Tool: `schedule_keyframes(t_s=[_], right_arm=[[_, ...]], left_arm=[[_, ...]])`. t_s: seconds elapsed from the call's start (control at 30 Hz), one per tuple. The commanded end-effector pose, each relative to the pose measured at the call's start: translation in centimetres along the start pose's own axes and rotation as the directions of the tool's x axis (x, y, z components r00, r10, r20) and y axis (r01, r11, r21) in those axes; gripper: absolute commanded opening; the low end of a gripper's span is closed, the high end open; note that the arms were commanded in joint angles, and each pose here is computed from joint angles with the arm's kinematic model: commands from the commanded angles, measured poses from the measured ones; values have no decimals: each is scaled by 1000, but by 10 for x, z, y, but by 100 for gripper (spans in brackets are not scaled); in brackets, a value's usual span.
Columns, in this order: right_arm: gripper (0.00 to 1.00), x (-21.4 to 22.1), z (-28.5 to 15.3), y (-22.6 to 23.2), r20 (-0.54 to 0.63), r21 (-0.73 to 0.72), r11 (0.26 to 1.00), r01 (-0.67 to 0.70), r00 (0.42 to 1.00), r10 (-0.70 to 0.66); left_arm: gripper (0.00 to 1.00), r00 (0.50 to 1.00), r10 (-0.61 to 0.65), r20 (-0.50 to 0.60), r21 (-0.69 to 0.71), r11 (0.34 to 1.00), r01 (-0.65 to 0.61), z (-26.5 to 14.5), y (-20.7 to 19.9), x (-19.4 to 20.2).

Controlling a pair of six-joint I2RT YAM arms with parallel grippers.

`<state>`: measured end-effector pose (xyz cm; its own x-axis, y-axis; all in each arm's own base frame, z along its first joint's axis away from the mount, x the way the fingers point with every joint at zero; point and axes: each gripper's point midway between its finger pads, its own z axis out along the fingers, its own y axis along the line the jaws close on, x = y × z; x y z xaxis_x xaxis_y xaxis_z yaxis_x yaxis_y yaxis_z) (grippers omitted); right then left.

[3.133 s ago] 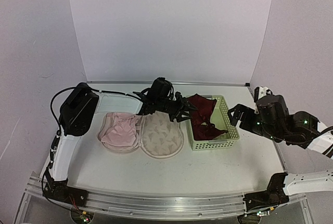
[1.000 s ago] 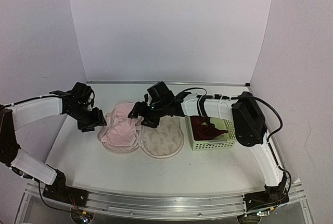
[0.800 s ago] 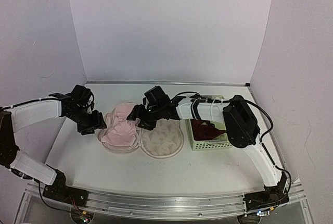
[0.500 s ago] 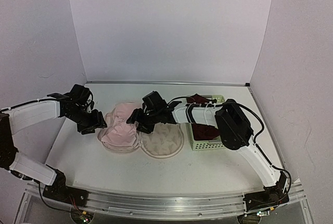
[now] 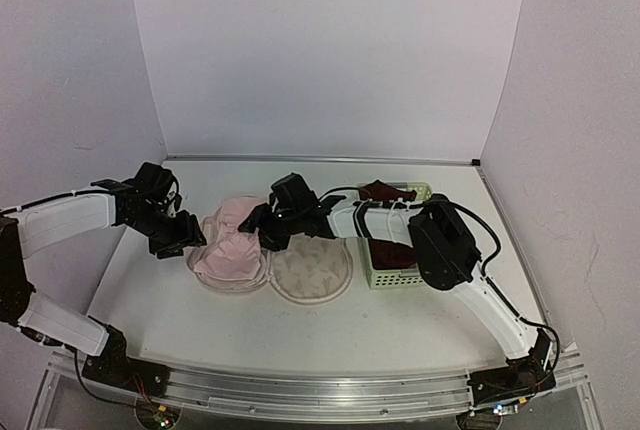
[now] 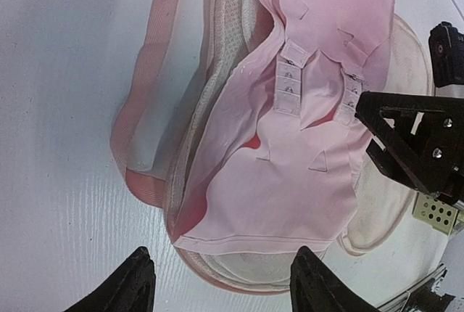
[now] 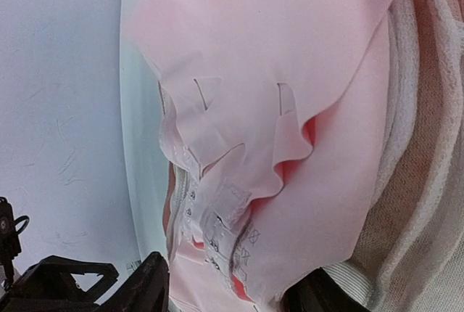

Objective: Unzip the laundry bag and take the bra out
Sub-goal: Pick up the bra from the laundry bag.

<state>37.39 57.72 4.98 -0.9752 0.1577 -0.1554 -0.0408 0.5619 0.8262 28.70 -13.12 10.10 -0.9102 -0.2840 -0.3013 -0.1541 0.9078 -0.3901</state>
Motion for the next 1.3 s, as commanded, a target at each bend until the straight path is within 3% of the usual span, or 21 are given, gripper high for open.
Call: schedule_keyframes(t_s=[0.0,0.17,0.53,0.83,1.27], right_arm=[[52,-4,8,15,11,-74,997,3,1000,-2],[41,-5,11,17,14,-98,995,-3,1000,5],[0,-7,4,33,20,-158,987,13,1000,-10],[0,-7,-30,67,51,-201,975,92,995,-84],[0,-8,-95,126,117,-276,931,239,970,-214]], left_arm=[[65,999,17,30,30,999,-18,-6,-5,-5],[65,999,15,33,31,999,-16,-7,-5,-4],[65,999,16,36,33,999,-17,-9,-5,-4],[65,999,16,50,33,999,-18,-11,-9,-12],[65,987,19,158,40,999,-26,-34,-25,-45]])
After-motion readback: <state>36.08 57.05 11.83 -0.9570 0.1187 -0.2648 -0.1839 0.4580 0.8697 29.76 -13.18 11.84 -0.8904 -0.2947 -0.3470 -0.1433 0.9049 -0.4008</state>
